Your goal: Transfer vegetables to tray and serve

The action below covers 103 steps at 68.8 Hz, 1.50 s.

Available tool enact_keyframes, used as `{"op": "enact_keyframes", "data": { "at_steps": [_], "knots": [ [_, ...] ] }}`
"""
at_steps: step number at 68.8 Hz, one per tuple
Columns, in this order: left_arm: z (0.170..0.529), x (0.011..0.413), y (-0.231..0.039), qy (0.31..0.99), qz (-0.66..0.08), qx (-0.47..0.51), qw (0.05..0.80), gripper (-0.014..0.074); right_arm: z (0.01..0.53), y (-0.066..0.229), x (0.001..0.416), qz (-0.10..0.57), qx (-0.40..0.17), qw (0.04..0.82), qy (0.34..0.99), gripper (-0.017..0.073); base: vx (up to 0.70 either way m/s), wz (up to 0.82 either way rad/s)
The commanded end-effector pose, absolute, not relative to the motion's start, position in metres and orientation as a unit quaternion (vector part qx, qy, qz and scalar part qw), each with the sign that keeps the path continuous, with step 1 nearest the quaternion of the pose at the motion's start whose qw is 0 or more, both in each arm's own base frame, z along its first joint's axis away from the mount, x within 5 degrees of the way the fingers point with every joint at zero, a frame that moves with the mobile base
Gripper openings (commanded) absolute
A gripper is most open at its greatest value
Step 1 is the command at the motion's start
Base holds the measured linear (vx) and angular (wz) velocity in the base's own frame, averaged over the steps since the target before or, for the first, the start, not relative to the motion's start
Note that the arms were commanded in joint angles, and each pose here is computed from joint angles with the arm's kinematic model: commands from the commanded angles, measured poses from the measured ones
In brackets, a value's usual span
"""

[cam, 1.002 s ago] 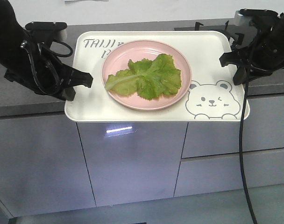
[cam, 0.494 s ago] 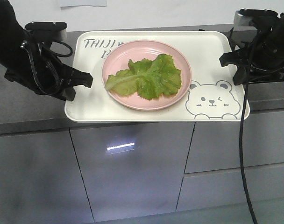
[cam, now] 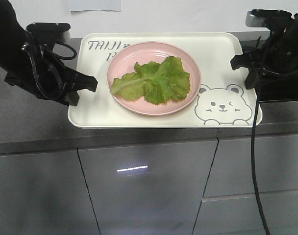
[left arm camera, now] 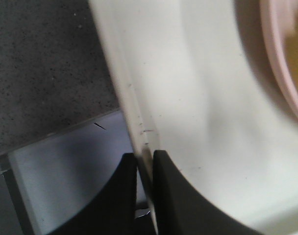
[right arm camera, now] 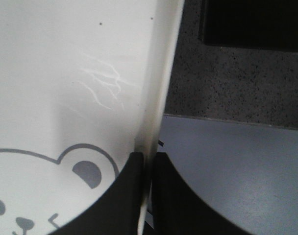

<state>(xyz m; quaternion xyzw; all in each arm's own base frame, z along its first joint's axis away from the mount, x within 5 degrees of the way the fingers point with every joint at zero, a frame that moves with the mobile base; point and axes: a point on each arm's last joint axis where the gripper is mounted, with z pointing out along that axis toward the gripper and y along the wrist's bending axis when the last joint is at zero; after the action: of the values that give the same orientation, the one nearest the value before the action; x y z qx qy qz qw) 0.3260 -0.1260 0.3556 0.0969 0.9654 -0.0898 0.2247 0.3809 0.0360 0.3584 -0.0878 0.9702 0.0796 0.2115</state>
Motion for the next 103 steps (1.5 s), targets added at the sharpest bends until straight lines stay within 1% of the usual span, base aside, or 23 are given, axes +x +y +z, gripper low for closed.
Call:
{"op": "enact_keyframes", "data": {
  "at_steps": [1,58,103],
  "knots": [
    [0.3871,0.3179,-0.1305,0.942,-0.124,0.108,0.293,-0.0006,0.3866,0.0396,0.3655,0.095,-0.109,0.243,0.959,-0.0006,0.11,0.09],
    [0.3871,0.3179,-0.1305,0.942,-0.124,0.108,0.293,-0.0006,0.3866,0.0396,0.3655,0.095,-0.109,0.243,0.959,-0.0006,0.09,0.12],
    [0.3871,0.3179,-0.1305,0.942,-0.124,0.108,0.293,-0.0006,0.3866,0.0396,0.3655,0.095,-0.109,0.243,0.959,-0.0006,0.05,0.05]
  ]
}}
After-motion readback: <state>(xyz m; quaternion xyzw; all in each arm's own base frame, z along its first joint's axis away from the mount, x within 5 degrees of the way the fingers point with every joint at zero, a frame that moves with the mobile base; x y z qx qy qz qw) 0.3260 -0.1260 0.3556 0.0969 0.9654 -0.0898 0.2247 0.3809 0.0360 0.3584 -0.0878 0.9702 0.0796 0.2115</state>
